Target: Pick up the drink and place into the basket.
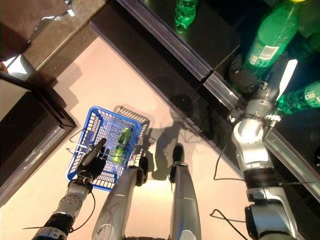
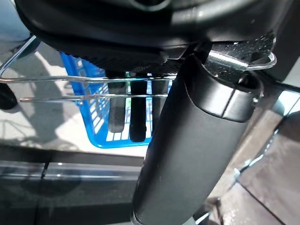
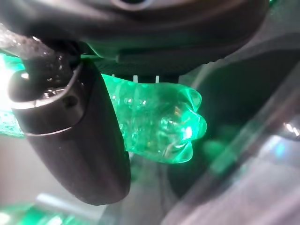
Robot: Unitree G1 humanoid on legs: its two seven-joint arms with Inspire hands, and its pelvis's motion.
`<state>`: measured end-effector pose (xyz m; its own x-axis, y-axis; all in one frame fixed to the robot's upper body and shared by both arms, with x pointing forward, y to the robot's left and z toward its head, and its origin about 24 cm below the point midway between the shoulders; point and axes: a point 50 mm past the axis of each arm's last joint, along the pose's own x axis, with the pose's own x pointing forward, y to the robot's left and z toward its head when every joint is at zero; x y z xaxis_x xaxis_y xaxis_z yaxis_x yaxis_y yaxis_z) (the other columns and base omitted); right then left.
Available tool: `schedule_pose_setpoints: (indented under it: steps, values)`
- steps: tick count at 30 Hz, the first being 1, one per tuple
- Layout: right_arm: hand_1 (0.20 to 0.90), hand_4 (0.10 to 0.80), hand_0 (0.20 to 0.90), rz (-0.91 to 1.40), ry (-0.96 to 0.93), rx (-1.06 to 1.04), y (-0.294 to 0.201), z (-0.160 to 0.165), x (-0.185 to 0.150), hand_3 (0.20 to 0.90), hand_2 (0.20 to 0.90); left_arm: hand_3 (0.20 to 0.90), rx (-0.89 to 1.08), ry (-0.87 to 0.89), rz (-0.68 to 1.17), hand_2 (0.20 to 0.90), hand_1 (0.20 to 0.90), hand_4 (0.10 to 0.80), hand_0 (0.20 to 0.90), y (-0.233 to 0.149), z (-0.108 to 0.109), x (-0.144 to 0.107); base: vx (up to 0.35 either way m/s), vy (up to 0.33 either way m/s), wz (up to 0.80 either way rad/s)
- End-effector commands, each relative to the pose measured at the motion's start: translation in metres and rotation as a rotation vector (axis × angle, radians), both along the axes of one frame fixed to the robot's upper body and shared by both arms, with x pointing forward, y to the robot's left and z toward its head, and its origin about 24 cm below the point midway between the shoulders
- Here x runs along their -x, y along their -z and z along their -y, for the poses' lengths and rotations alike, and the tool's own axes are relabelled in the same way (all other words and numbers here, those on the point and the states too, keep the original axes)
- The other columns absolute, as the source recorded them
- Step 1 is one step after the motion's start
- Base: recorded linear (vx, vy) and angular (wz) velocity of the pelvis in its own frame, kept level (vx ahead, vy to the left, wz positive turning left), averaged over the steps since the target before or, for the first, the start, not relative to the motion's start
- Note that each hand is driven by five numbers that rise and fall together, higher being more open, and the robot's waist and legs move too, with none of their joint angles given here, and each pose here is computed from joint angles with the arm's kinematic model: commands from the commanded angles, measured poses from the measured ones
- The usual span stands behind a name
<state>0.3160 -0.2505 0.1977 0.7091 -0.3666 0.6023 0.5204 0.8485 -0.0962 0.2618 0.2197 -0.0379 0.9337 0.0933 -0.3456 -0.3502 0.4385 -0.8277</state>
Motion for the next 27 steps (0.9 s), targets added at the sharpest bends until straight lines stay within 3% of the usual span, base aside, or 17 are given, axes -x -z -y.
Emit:
schedule_pose_setpoints:
  steps: [1,7,16,20,24,27]
  values:
    - [0.300,0.100,0.300,0.576,-0.162,0.242,-0.102,-0.030,0.054,0.200,0.300,0.200,-0.083,-0.035,0.289,0.300,0.300,0.100,0.300,-0.042,-0.027,0.007,0.038,-0.013,-0.12]
    - [0.300,0.100,0.300,0.473,-0.257,0.345,-0.084,-0.041,0.062,0.200,0.300,0.200,-0.115,-0.033,0.269,0.300,0.300,0.100,0.300,-0.038,-0.034,0.014,0.054,-0.020,-0.01]
    - [0.300,0.100,0.300,0.240,-0.439,0.286,-0.043,-0.040,0.066,0.200,0.300,0.200,-0.189,-0.015,0.202,0.300,0.300,0.100,0.300,-0.035,-0.036,0.019,0.068,-0.030,0.05]
    - [0.300,0.100,0.300,0.013,-0.696,0.021,0.005,-0.046,0.057,0.200,0.300,0.200,-0.246,-0.001,0.193,0.300,0.300,0.100,0.300,-0.040,-0.035,0.012,0.015,-0.001,0.07]
    - [0.300,0.100,0.300,-0.138,-0.806,-0.175,0.045,-0.061,0.047,0.200,0.300,0.200,-0.301,0.001,0.223,0.300,0.300,0.100,0.300,-0.052,-0.029,0.000,-0.047,0.028,0.22]
    - [0.300,0.100,0.300,-0.221,-0.811,-0.208,0.069,-0.072,0.048,0.200,0.300,0.200,-0.321,0.000,0.253,0.300,0.300,0.100,0.300,-0.059,-0.027,-0.005,-0.068,0.052,0.24]
